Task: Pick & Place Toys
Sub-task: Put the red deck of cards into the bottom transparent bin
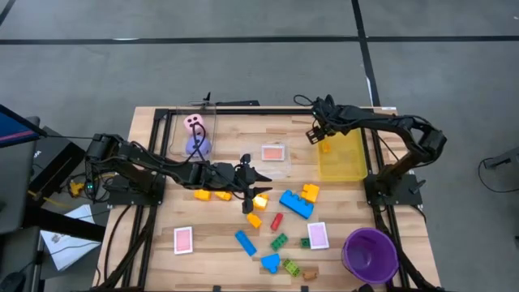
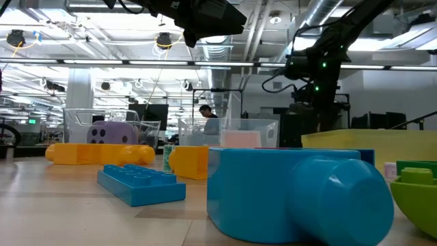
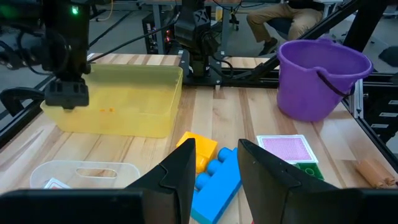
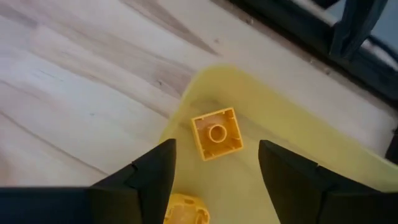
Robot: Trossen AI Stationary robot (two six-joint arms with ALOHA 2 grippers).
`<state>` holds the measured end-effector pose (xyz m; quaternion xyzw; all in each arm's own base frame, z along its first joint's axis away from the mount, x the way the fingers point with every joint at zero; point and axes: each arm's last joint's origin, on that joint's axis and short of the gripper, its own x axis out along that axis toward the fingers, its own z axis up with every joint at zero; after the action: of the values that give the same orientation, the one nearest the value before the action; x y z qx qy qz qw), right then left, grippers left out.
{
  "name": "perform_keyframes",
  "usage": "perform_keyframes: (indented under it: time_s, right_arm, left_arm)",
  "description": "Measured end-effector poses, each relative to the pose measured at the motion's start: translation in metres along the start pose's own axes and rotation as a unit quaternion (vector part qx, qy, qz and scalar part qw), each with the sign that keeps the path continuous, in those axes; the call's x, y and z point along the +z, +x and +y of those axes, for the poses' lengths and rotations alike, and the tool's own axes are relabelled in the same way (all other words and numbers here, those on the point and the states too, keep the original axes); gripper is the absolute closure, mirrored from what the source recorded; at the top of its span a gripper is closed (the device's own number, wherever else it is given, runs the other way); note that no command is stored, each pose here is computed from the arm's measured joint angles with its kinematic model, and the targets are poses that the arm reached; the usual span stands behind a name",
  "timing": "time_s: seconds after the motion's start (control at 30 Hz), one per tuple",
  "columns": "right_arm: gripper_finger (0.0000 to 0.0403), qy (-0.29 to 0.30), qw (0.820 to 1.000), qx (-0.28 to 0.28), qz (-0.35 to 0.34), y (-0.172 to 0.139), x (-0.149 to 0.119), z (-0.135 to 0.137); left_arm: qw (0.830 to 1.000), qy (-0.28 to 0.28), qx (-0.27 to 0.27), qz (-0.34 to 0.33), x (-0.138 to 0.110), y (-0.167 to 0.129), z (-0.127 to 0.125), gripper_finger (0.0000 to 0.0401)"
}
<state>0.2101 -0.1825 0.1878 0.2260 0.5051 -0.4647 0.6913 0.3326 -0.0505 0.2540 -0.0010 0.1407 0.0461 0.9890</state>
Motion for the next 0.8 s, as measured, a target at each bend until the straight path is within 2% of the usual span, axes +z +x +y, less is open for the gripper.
perform_keyframes:
  time_s: [0.23,0.47,0.63,0.8]
  right_arm:
    - [0.0179,0.002,0.998,0.025,-0.057,-0.037,0.006,0.000]
    - [0.0179,-0.018,0.995,0.052,-0.089,-0.067,-0.005,0.008]
    - [0.0179,-0.045,0.992,0.072,-0.089,-0.080,-0.019,0.025]
    - [0.0179,-0.084,0.989,0.079,-0.089,-0.088,-0.038,0.054]
  left_arm:
    - [1.000,0.000,0.000,0.000,0.000,0.000,0.000,0.0288]
    - [1.000,0.001,0.000,0.004,-0.001,0.000,0.000,0.0288]
    - [1.000,0.003,-0.002,0.009,-0.002,0.000,-0.002,0.0288]
    - [1.000,0.004,-0.001,0.016,-0.003,0.000,-0.002,0.0288]
